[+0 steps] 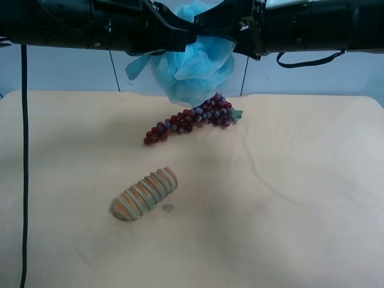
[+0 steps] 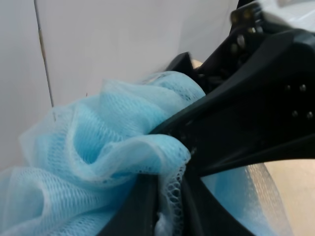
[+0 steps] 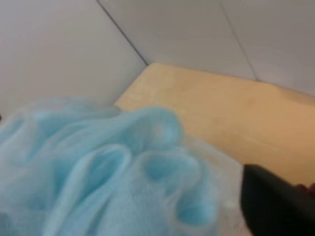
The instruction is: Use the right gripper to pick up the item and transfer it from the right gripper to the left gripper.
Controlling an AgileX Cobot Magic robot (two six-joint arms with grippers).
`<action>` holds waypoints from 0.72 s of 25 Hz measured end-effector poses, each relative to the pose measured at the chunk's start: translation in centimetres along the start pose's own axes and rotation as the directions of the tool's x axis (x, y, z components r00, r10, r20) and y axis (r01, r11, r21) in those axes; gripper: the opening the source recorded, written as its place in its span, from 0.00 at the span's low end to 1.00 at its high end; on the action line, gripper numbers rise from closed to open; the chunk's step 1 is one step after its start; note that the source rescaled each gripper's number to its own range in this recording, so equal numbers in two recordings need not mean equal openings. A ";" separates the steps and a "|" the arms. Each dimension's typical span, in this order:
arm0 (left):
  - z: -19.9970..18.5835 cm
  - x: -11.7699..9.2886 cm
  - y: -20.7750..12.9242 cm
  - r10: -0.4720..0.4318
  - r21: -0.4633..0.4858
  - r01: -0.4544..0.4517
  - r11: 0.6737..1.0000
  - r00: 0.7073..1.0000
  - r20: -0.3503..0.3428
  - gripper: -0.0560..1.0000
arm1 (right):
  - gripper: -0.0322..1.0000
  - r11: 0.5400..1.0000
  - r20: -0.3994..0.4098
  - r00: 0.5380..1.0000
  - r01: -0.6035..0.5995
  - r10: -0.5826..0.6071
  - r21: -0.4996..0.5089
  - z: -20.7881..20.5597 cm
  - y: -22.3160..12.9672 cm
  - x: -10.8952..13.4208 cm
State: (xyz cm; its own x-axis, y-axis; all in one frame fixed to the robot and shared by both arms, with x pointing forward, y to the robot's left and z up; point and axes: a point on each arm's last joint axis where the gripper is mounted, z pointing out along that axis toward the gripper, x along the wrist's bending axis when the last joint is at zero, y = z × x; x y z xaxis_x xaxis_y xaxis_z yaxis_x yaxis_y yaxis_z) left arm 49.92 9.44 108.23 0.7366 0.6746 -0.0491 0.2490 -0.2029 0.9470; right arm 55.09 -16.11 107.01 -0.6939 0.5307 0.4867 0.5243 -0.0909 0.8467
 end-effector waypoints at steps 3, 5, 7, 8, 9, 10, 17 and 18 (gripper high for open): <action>0.0 0.0 0.0 -0.001 0.000 0.001 1.000 1.000 0.000 0.06 | 0.96 1.000 0.006 1.000 -0.001 0.001 -0.002 0.0 0.0 -0.1; 0.0 0.0 0.0 -0.003 -0.001 0.003 1.000 1.000 0.000 0.06 | 0.96 1.000 0.009 1.000 -0.001 0.001 -0.002 0.0 0.0 -0.1; 0.0 0.0 0.0 -0.003 -0.001 0.003 1.000 1.000 0.000 0.06 | 0.97 1.000 0.009 1.000 -0.001 0.001 -0.002 0.0 0.0 -0.1; 0.0 0.0 0.0 -0.003 -0.001 0.003 1.000 1.000 0.000 0.06 | 0.97 1.000 0.009 1.000 -0.001 0.001 -0.002 0.0 0.0 -0.1; 0.0 0.0 0.0 -0.003 -0.001 0.003 1.000 1.000 0.000 0.06 | 0.97 1.000 0.009 1.000 -0.001 0.001 -0.002 0.0 0.0 -0.1; 0.0 0.0 0.0 -0.003 -0.001 0.003 1.000 1.000 0.000 0.06 | 0.97 1.000 0.008 1.000 0.000 0.000 -0.003 -0.1 0.1 -0.1; -0.3 -0.5 0.5 -0.007 -0.024 0.008 1.000 0.999 0.047 0.06 | 0.98 0.998 -0.030 0.999 0.016 -0.018 -0.061 -1.9 1.7 2.5; 0.0 -0.7 0.2 -0.004 -0.015 0.005 1.000 0.998 0.058 0.06 | 0.99 0.998 -0.107 0.994 0.021 -0.028 -0.065 -2.2 1.9 4.2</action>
State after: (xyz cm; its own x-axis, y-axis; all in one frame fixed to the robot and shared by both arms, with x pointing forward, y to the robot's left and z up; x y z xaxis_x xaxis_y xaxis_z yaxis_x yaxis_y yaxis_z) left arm 49.50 8.92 108.47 0.7707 0.6331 -0.0714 0.2432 -0.1888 0.9514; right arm 52.14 -15.95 111.16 -0.7572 0.4394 0.4833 0.4765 -0.1344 0.8688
